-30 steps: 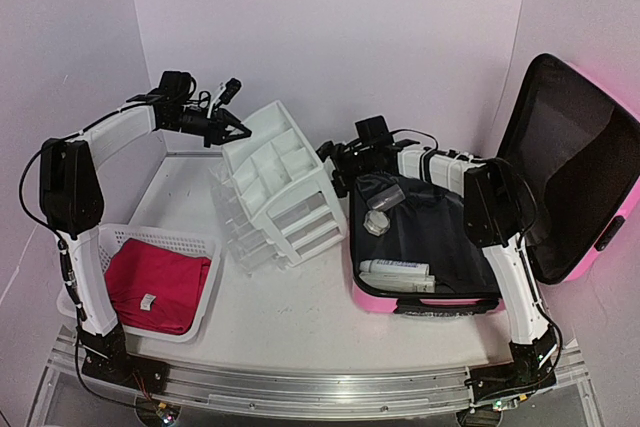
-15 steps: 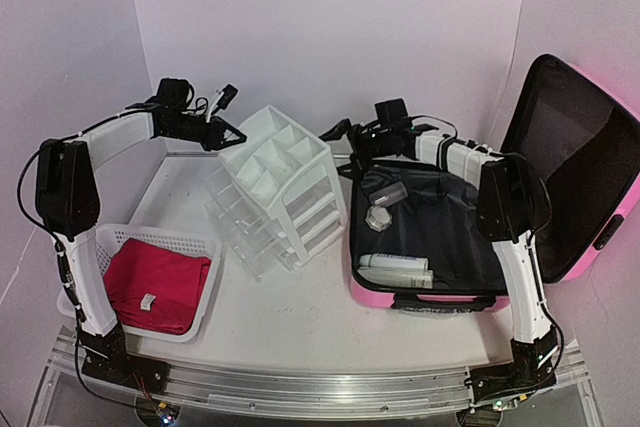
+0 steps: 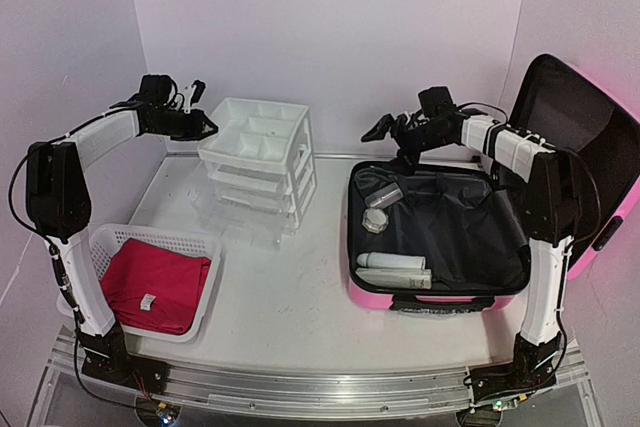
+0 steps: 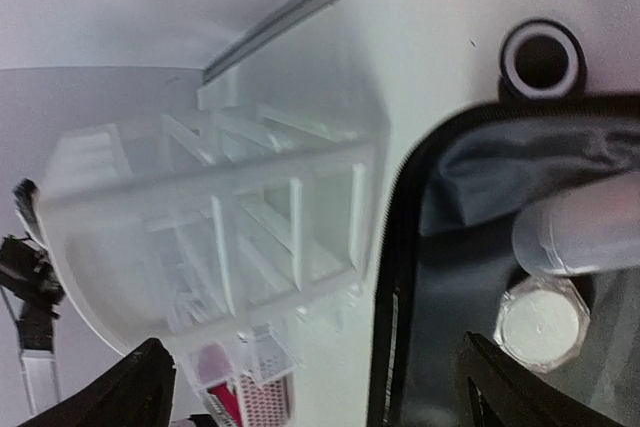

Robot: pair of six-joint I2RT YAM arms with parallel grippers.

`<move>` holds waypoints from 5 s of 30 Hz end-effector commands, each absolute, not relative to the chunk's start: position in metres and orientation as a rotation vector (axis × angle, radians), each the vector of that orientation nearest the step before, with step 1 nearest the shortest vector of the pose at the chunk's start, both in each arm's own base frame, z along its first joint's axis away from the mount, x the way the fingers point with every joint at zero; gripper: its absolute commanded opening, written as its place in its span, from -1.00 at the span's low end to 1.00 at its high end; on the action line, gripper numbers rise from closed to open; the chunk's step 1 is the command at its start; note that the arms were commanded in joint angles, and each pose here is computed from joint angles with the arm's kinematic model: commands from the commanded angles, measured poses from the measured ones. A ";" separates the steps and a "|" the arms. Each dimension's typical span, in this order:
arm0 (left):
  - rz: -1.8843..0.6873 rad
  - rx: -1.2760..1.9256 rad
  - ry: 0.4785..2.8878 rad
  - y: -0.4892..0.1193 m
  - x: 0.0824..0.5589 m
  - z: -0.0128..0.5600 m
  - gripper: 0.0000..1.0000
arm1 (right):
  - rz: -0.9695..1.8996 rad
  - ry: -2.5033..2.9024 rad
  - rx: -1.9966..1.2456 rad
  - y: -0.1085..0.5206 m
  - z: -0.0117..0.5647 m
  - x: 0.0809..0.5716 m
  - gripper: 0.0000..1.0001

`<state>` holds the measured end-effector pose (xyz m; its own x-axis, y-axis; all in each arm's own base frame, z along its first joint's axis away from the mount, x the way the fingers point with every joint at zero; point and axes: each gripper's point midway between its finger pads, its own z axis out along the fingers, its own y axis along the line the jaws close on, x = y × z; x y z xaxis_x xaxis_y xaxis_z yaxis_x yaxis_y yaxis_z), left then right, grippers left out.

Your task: Open, take out, and arrange the luggage

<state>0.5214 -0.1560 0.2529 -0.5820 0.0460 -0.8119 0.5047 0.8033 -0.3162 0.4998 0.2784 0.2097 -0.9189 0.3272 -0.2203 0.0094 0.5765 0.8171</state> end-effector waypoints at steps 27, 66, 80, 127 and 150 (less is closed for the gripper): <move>-0.598 -0.214 2.086 -0.156 0.428 0.335 0.62 | 0.630 2.670 -0.124 0.267 0.186 0.381 0.96; -0.556 0.238 2.323 -0.144 0.524 0.264 -0.52 | 0.583 2.612 -0.324 0.275 0.208 0.339 0.96; -0.594 0.165 2.361 -0.166 0.455 0.277 -0.43 | 0.598 2.657 -0.327 0.288 0.188 0.339 0.96; -0.792 0.478 2.344 -0.188 0.354 0.256 -0.42 | 0.428 2.280 0.873 0.220 0.075 0.526 0.53; -0.821 0.477 2.336 -0.191 0.352 0.257 -0.41 | 0.527 2.188 0.792 0.211 0.133 0.519 -0.18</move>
